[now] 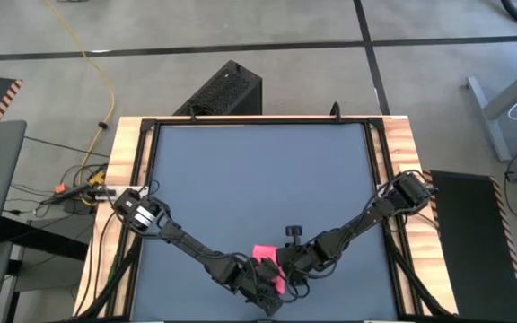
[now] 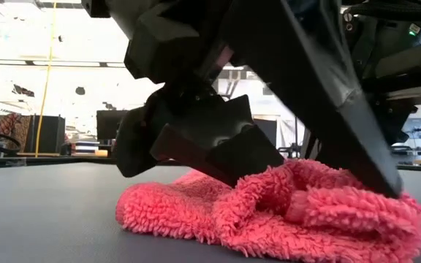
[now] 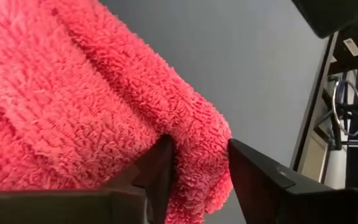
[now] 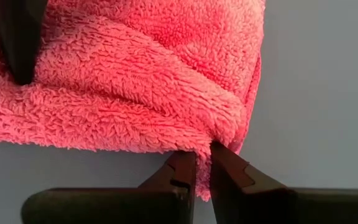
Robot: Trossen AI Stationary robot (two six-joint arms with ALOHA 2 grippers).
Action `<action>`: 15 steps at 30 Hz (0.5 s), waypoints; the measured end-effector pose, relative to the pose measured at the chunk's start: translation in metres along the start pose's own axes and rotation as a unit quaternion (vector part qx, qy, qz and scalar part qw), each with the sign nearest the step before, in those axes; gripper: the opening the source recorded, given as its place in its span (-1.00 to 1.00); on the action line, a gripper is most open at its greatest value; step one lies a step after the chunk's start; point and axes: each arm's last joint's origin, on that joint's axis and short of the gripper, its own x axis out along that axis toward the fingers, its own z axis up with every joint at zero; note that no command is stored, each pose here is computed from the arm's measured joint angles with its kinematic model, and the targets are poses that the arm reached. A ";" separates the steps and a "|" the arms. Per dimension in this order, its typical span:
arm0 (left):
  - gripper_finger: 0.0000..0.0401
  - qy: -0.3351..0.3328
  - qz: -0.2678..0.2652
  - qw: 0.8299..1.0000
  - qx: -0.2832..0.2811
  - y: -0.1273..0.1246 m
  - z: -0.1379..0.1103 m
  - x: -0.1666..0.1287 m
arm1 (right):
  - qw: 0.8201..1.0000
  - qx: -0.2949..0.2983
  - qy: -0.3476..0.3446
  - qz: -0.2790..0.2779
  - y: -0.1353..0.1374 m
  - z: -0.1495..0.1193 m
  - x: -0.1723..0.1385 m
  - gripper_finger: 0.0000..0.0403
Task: Roll towel
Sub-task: Roll the pink towel
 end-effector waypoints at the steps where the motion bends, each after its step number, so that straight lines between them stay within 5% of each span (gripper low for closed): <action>1: -0.32 0.000 0.002 1.000 -0.006 0.000 0.000 0.000 | 1.000 0.000 0.001 0.000 0.000 0.000 0.000 -0.71; 9: -0.93 0.002 0.016 1.000 -0.008 0.003 -0.001 0.000 | 1.000 0.003 0.000 -0.005 -0.001 0.006 -0.003 -0.71; 15: -0.99 -0.008 0.021 1.000 -0.003 0.002 -0.006 -0.001 | 1.000 -0.006 0.016 -0.014 -0.002 0.017 -0.013 -0.79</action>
